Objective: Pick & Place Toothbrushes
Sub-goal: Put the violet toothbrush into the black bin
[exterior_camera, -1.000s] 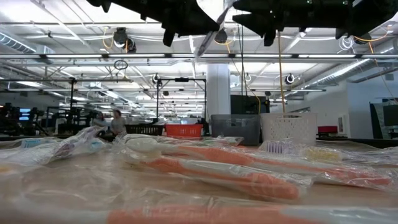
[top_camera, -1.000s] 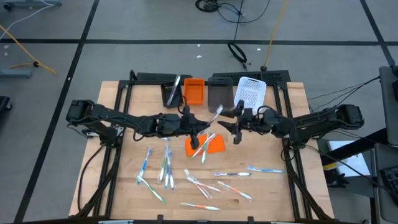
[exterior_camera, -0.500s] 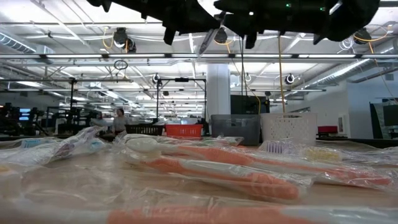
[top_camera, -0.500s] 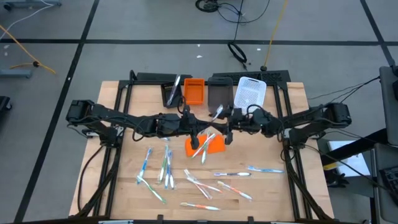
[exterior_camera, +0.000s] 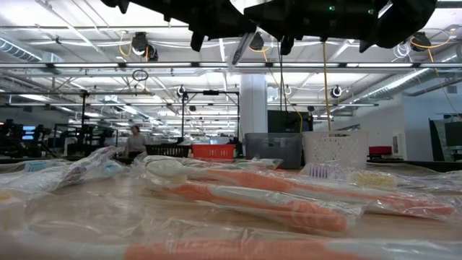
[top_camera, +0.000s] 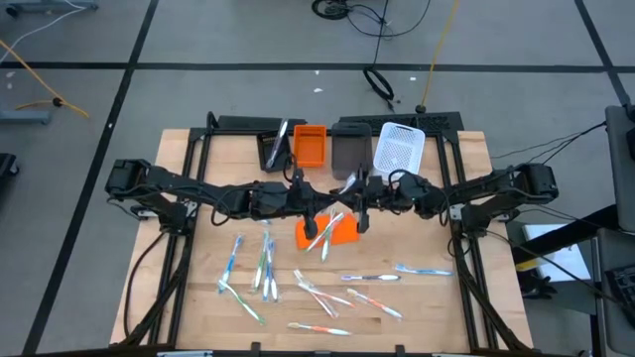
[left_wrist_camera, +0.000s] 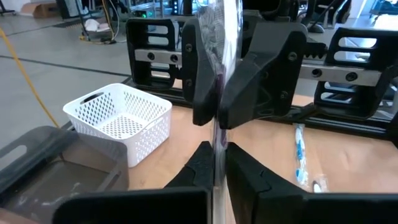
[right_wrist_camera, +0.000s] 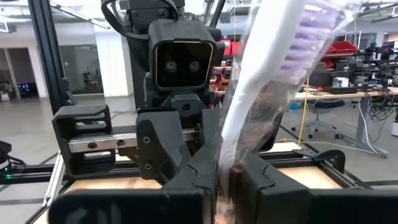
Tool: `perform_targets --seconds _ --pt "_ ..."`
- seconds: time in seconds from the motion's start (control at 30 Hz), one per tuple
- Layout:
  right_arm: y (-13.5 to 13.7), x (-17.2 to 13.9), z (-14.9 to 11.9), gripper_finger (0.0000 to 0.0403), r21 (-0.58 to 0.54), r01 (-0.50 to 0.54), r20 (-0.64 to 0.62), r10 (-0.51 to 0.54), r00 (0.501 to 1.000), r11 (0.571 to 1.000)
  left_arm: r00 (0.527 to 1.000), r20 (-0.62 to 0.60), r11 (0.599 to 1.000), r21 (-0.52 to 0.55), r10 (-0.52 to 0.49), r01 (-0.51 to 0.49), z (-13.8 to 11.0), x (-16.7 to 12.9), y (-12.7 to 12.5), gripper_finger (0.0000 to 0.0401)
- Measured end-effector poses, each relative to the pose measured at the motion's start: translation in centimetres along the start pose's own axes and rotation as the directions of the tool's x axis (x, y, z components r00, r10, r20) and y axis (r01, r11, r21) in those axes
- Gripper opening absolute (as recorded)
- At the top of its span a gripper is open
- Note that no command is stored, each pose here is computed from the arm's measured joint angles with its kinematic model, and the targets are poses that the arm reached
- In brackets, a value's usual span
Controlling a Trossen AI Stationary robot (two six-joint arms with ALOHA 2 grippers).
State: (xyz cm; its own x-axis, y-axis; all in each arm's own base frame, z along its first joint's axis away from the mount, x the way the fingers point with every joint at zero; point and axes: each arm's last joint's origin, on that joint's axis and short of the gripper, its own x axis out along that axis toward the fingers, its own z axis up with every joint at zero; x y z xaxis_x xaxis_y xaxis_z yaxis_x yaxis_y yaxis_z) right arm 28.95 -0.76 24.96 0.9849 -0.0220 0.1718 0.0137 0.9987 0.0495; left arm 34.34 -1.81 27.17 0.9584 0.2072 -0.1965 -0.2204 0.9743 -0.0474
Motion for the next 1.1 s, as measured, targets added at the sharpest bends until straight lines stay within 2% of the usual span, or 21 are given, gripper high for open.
perform_targets --seconds 0.13,0.33,0.57,0.7,0.83,0.97,1.1 --pt "0.0 0.0 -0.2 0.0013 -0.007 0.004 -0.026 -0.004 1.000 1.000 1.000 -0.012 1.000 0.003 0.018 -0.018 -0.1 0.0 0.1 0.0061" --pt "-0.2 0.0 -0.3 0.0013 -0.014 0.010 -0.033 -0.010 0.999 1.000 0.996 -0.021 0.995 0.062 0.085 -0.083 -0.3 -0.1 0.1 0.0146" --pt "-1.9 -0.8 -0.3 0.0013 0.010 0.082 -0.151 -0.080 0.985 0.997 0.994 -0.054 0.993 0.079 0.090 -0.086 -0.6 -0.1 0.2 0.0223" --pt "-2.8 -1.0 0.5 0.0013 0.016 0.118 -0.206 -0.112 0.972 0.993 0.993 -0.076 0.992 0.087 0.093 -0.086 -0.9 -0.1 0.2 0.0241" --pt "-3.4 -0.4 0.8 0.0013 -0.006 0.171 -0.315 -0.164 0.935 0.985 0.991 -0.089 0.992 0.088 0.095 -0.087 -1.0 -0.1 0.2 0.0243" --pt "-3.7 0.7 1.2 0.0013 -0.036 0.174 -0.388 -0.174 0.905 0.984 0.989 -0.105 0.990 0.097 0.108 -0.098 -1.2 -0.1 0.3 0.0244" --pt "-3.8 1.8 2.0 0.0013 -0.065 0.162 -0.404 -0.175 0.898 0.985 0.979 -0.134 0.983 0.120 0.155 -0.139 -1.5 -0.2 0.5 0.0244"
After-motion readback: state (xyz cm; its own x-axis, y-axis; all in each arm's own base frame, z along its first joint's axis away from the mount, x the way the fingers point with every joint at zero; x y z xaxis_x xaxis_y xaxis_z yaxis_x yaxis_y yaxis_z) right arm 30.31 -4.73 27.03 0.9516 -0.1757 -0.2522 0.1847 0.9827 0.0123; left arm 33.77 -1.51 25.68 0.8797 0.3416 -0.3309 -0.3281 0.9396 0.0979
